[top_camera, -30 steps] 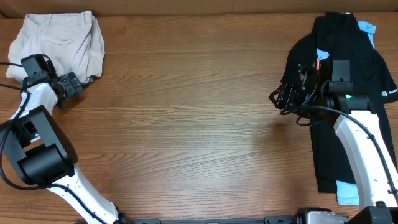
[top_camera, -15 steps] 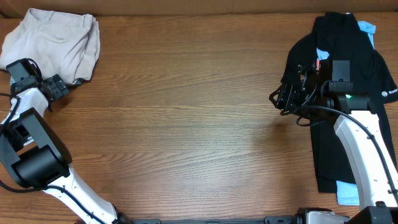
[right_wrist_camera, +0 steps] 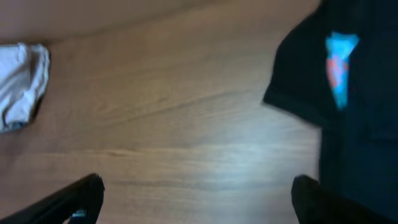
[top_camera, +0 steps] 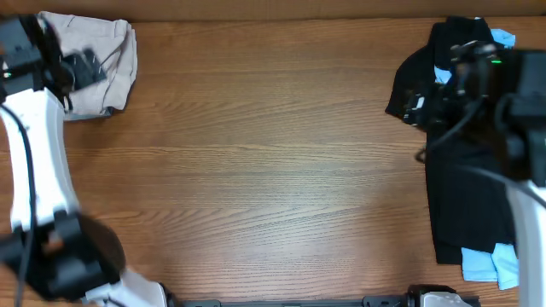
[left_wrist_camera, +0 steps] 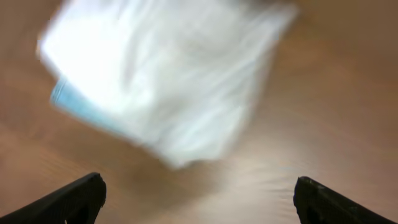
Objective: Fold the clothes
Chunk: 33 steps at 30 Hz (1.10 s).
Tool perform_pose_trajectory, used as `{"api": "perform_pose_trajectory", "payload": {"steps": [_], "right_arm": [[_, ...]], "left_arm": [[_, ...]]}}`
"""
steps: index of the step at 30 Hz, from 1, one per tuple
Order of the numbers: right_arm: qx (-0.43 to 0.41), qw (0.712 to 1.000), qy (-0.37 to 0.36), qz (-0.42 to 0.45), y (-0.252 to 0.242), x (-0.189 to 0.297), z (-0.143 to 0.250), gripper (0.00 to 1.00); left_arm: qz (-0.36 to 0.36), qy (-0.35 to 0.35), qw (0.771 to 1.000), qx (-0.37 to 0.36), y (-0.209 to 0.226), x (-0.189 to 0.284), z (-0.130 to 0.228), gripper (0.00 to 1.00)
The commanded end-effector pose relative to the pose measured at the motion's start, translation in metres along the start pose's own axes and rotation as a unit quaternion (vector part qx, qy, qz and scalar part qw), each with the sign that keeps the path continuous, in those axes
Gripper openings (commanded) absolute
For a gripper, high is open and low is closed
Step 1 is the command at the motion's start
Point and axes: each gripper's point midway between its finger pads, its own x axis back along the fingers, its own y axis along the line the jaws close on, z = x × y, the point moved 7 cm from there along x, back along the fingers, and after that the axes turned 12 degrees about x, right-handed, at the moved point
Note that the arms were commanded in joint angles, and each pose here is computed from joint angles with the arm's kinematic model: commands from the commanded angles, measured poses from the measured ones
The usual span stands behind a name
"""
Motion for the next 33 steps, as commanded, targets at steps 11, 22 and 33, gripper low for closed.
{"api": "perform_pose_trajectory", "payload": {"steps": [11,22,33], "right_arm": [[0.059,0.971,-0.229,0.042,0.039,0.185,0.008,1.00],[0.048,0.982,-0.179,0.040,0.039,0.183,0.033,1.00],[0.065,0.959,-0.271,0.053,0.034,0.169,0.035,1.00]], "left_arm": [[0.193,-0.075,0.978,-0.032,-0.095,0.141,0.009,1.00],[0.190,-0.073,0.979,-0.032,-0.095,0.138,0.009,1.00],[0.190,-0.072,0.979,-0.031,-0.095,0.137,0.009,1.00]]}}
